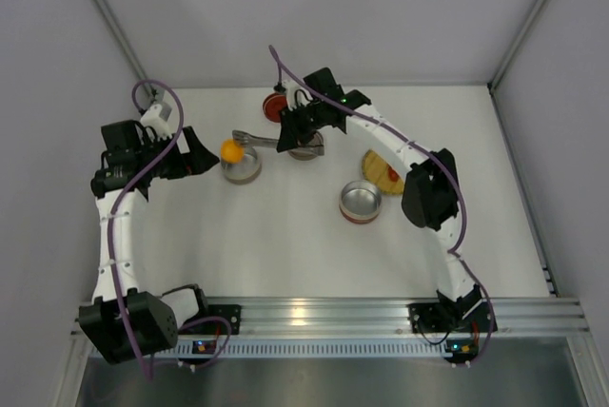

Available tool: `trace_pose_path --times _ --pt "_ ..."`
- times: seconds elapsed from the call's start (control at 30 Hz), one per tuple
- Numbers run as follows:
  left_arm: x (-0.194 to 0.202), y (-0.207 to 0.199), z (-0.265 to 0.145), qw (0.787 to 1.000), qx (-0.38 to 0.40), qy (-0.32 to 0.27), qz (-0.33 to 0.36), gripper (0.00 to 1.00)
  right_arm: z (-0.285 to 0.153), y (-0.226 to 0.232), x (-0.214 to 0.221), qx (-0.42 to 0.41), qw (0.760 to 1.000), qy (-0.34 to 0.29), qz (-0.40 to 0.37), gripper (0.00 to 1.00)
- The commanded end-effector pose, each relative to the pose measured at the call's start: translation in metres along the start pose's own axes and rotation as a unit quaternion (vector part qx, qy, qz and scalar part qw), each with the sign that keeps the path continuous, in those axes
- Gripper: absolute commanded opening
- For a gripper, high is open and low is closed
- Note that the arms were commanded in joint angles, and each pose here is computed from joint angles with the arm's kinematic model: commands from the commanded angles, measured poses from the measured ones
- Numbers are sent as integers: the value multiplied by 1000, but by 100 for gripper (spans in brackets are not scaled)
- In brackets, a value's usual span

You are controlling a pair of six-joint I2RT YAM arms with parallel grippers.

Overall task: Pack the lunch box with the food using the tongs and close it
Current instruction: Place the fake food in the packing box.

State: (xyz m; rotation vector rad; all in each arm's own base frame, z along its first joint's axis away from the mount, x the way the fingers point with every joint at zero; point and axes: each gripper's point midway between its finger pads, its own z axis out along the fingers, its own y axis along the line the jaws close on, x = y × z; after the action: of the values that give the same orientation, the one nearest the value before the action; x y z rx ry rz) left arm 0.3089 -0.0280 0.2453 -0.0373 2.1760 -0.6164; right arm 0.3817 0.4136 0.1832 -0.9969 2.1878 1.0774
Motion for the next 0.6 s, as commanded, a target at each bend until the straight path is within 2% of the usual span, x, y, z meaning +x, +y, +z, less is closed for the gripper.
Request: trace_pose_path --times 0.0,0.27,0.37,0.5,0.57 --pt "-14 -5 1 999 16 -25 12 98 9 1 -24 6 999 -36 -27 0" --pt "-12 -3 1 1000 14 -22 17 98 24 -7 -16 7 999 -24 -21 0" --pt "-11 -3 1 1000 16 -22 17 98 27 -8 -14 6 1000 -22 -20 10" --pt "-10 -2 3 1000 17 -20 16 98 30 -11 -13 7 1000 -21 -17 28" --pt "-10 -2 3 1000 18 -19 16 98 30 -11 -13 5 1000 -21 -17 33"
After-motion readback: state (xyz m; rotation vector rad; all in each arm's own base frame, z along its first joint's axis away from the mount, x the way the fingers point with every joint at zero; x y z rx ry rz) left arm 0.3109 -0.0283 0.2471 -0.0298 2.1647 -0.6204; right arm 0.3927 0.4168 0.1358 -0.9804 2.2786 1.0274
